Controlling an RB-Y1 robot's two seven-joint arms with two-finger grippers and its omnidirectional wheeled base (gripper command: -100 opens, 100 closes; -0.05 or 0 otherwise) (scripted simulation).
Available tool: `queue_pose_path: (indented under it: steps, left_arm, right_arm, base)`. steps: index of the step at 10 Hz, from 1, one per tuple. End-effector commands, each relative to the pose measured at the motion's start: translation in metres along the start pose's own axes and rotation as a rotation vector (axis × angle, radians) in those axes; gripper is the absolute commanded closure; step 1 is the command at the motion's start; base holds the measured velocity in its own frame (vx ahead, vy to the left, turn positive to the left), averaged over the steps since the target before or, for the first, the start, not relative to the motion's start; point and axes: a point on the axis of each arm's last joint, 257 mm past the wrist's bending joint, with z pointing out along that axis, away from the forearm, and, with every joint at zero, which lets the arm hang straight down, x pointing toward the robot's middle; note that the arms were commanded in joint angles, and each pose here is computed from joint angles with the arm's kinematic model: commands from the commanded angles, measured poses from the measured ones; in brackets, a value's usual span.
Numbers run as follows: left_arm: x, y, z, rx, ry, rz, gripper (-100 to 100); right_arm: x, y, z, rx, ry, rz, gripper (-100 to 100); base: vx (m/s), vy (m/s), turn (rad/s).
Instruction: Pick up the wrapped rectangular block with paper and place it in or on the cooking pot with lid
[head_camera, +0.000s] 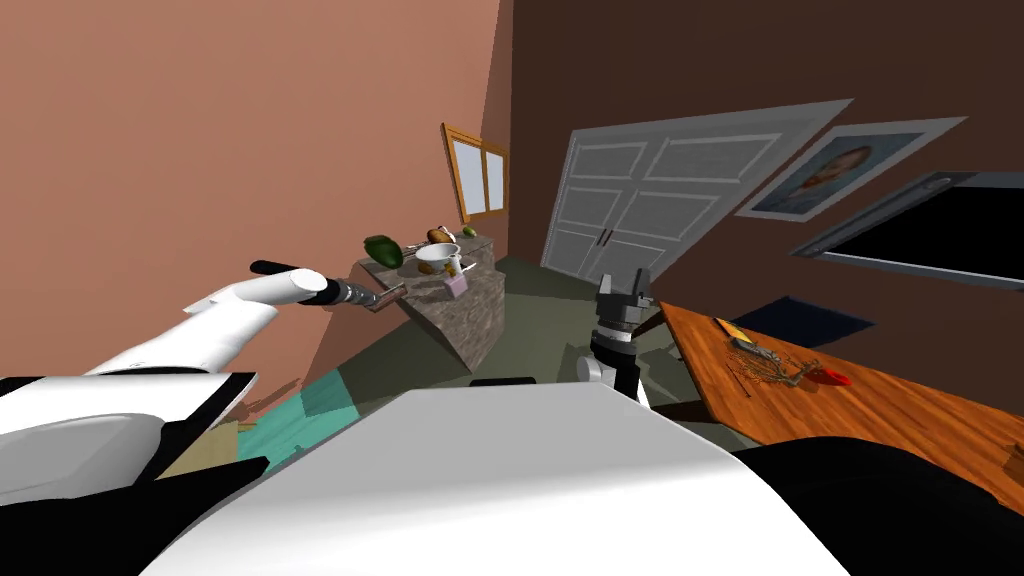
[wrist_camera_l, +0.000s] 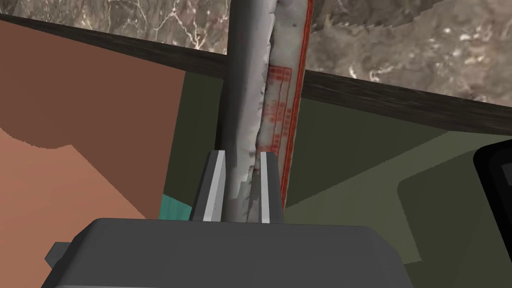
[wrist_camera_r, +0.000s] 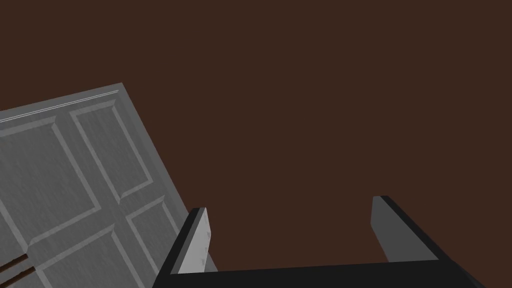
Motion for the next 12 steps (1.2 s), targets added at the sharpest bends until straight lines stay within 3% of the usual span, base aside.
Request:
queue_pose_path:
  steps: [1,3,4,5,7,8,9,11,12]
  left_arm:
    - [-0.009,-0.01,-0.007,0.022,-0.013,-0.03,100]
    - [-0.033,-0.048,-0.03,0.09,-0.059,-0.102,100]
    - [-0.033,-0.048,-0.03,0.09,-0.059,-0.121,100]
    - [-0.045,-0.066,-0.043,0.125,-0.081,-0.156,100]
    - [-0.045,-0.066,-0.043,0.125,-0.08,-0.167,100]
    - [-0.056,-0.083,-0.056,0.16,-0.101,-0.202,100]
    - [-0.056,-0.083,-0.056,0.16,-0.1,-0.212,100]
    - [-0.078,-0.115,-0.083,0.229,-0.139,-0.286,100]
    - [-0.078,-0.115,-0.083,0.23,-0.137,-0.3,100]
  right_arm:
    - [0.0,0.0,0.0,0.0,0.0,0.0,0]
    - [0.0,0.0,0.0,0.0,0.0,0.0,0]
    - [0.0,0.0,0.0,0.0,0.0,0.0,0]
    - [0.0,0.0,0.0,0.0,0.0,0.0,0]
    - [0.0,0.0,0.0,0.0,0.0,0.0,0]
    - [0.0,0.0,0.0,0.0,0.0,0.0,0]
    - [0.0,0.0,0.0,0.0,0.0,0.0,0]
    - [0.0,0.0,0.0,0.0,0.0,0.0,0]
    - [0.0,0.0,0.0,0.0,0.0,0.0,0]
  base:
    - [-0.086,0.127,-0.158]
    - [-0.093,0.139,-0.335]
    - [-0.074,0.154,-0.251]
    - [-0.072,0.125,-0.4]
    - [-0.027,0.078,-0.066]
    - [-0.03,0.077,-0.219]
    - [-0.037,0.104,-0.278]
    - [-0.073,0.154,-0.391]
    - [-0.075,0.179,-0.333]
